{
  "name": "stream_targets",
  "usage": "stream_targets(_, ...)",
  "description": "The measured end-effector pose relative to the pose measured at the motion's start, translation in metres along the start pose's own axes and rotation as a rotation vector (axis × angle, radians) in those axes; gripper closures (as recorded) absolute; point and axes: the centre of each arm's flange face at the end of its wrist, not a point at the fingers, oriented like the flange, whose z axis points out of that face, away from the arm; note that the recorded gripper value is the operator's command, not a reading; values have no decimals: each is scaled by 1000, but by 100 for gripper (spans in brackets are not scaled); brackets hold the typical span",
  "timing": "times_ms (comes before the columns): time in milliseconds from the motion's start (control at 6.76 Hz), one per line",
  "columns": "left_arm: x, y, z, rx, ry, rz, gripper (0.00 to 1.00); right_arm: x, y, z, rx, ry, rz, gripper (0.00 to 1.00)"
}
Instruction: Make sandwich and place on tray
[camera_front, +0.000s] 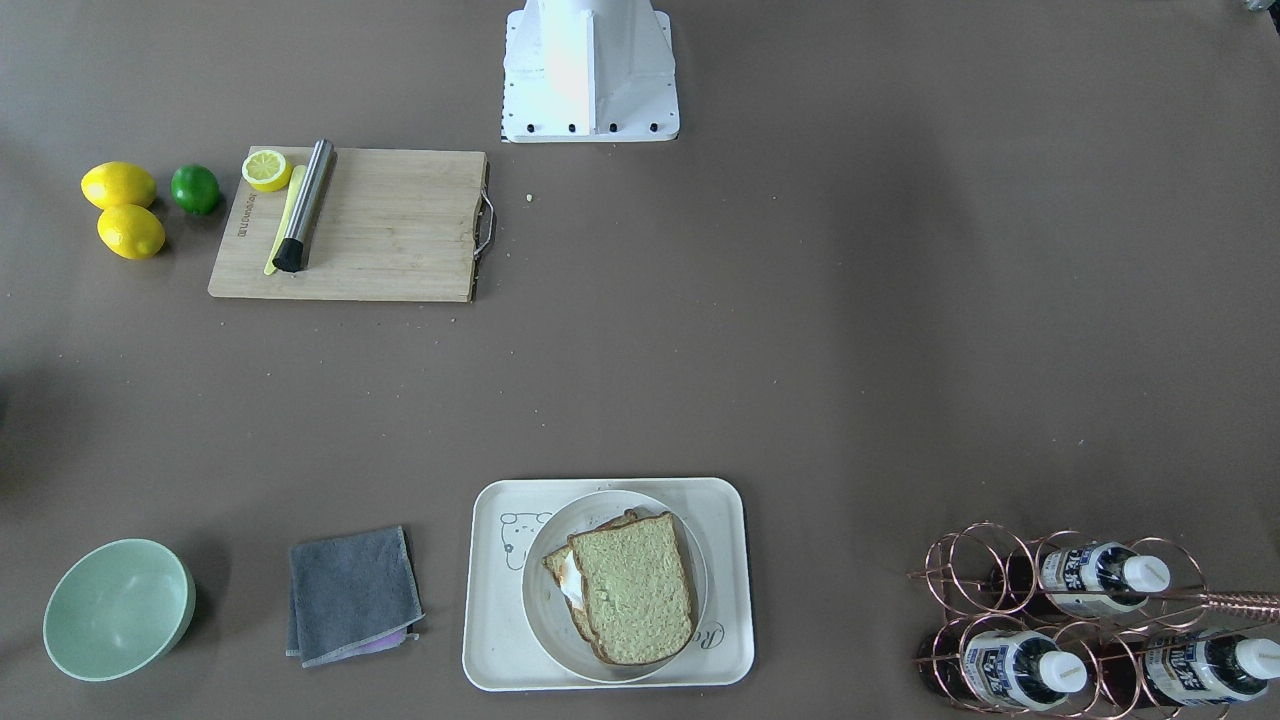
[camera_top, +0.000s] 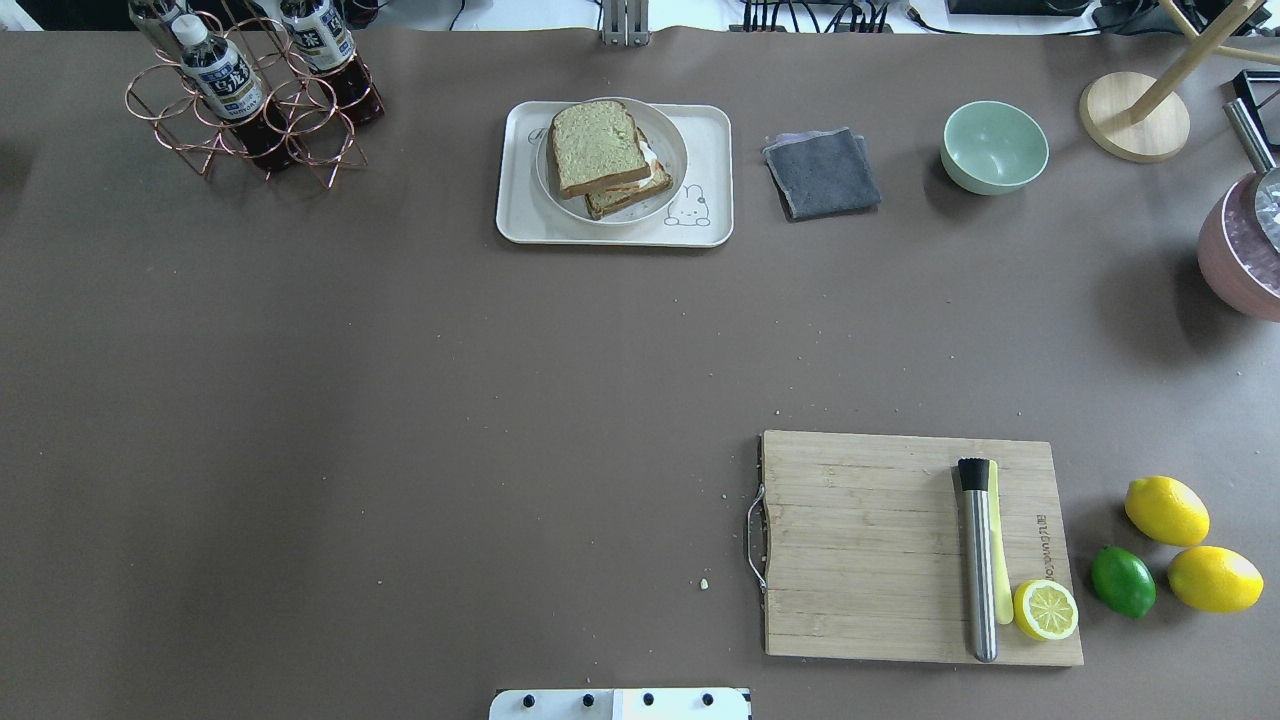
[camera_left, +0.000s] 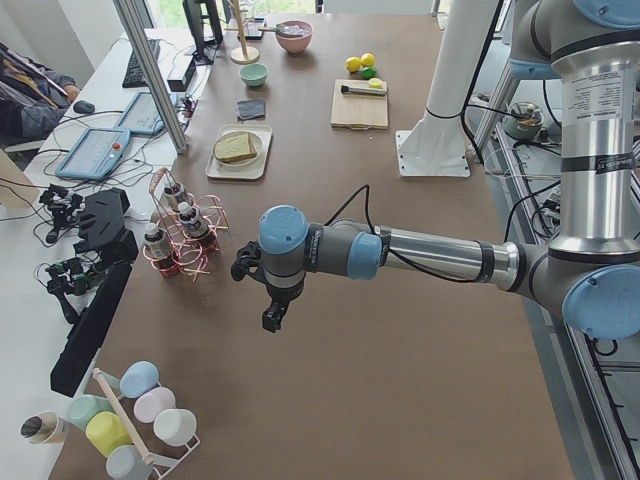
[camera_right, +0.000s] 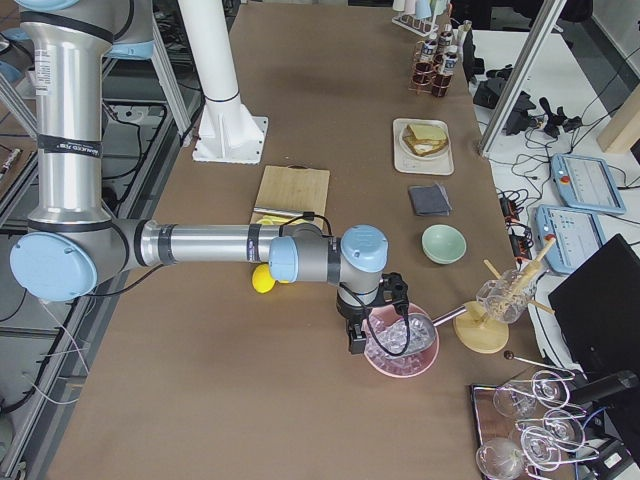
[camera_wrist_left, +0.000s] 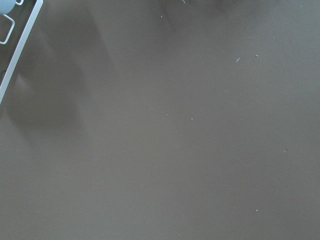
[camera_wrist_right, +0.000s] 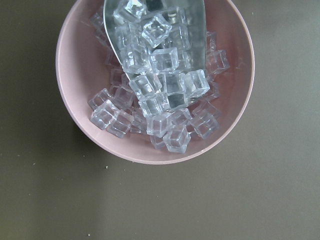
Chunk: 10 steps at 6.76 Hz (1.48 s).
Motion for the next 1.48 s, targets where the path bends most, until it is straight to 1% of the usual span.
stream_targets(444,-2,16,5,-12,6,-87,3,-3,0,-3,8,-20,0,0)
stream_targets(740,-5,26,10,-26,10,-104,3,-6,-2,-5,14,-32,-3,0)
stream_targets(1036,-6,35,15,-39,13,-117,2,-6,-1,-5,15,-33,-1,0)
stream_targets(1183,-5,41,15,-40,13,-121,2,-7,-1,-7,17,-32,0,0)
stream_targets(1479,5,55,2,-23,7,-128,2,-9,-2,-8,19,-32,0,0)
